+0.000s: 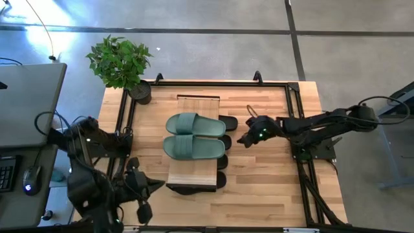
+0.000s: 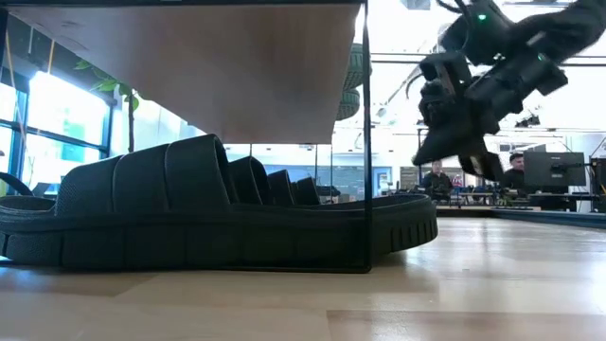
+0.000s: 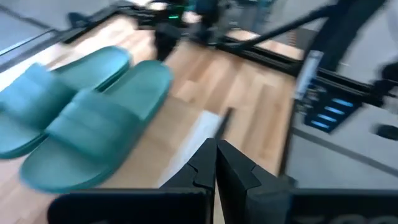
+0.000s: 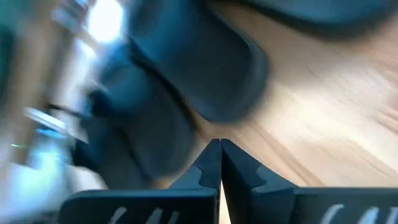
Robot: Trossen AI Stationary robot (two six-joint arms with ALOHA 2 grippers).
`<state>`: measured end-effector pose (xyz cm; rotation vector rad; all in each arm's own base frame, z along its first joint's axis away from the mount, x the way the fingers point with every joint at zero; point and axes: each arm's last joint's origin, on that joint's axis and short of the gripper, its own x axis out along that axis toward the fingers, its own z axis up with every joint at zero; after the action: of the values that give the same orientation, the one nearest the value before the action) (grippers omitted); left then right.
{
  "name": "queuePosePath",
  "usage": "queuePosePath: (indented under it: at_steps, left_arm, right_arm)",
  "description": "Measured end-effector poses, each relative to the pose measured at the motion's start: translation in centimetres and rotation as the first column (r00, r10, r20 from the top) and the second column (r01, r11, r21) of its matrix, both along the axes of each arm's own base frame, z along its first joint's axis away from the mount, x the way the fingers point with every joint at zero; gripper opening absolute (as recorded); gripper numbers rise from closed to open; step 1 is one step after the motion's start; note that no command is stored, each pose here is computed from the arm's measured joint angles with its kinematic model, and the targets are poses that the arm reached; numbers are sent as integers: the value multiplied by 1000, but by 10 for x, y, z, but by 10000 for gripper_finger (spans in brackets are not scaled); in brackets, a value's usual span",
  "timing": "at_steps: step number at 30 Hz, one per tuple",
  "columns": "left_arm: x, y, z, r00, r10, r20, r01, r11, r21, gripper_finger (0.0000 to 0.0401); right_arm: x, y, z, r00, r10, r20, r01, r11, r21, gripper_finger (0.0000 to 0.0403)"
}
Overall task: Pick and place slides into the shelf
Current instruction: Adjust the black slippers under the shelf
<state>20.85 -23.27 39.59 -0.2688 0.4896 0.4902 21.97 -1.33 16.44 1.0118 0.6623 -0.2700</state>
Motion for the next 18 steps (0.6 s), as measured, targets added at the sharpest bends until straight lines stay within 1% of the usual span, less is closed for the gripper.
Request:
queuePosePath:
  at_steps: [1,2,5,7,9,11,13,15,18]
  left_arm:
    - [-1,1,5,999,-32,6,32,999,-6,0]
    - [-2,1,10,997,-71,4,71,997,-9,0]
    - [-3,2,26,980,-201,11,201,979,-25,0]
    - [-4,6,36,959,-281,16,282,959,-25,0]
    - [-2,12,44,936,-351,12,352,936,-29,0]
    - [-1,21,51,914,-406,0,406,914,-23,0]
    - [2,32,57,893,-449,-11,449,893,-12,0]
    - [6,44,62,868,-495,-23,495,869,-8,0]
    - [15,57,69,811,-585,-18,585,811,-2,0]
  right_arm:
    - [-3,-1,-2,999,-22,46,21,1000,20,0]
    - [-8,-3,-5,997,-51,64,49,998,40,0]
    - [-22,-3,-19,988,-152,14,150,986,75,0]
    - [-25,-1,-21,983,-182,12,180,979,97,0]
    - [-26,1,-22,980,-196,-17,197,974,108,0]
    - [-26,1,-23,974,-223,-51,227,968,103,0]
    - [-23,1,-17,964,-260,-51,264,960,91,0]
    - [-22,0,-14,955,-287,-71,292,955,62,0]
    - [-18,-3,-10,946,-311,-88,316,947,52,0]
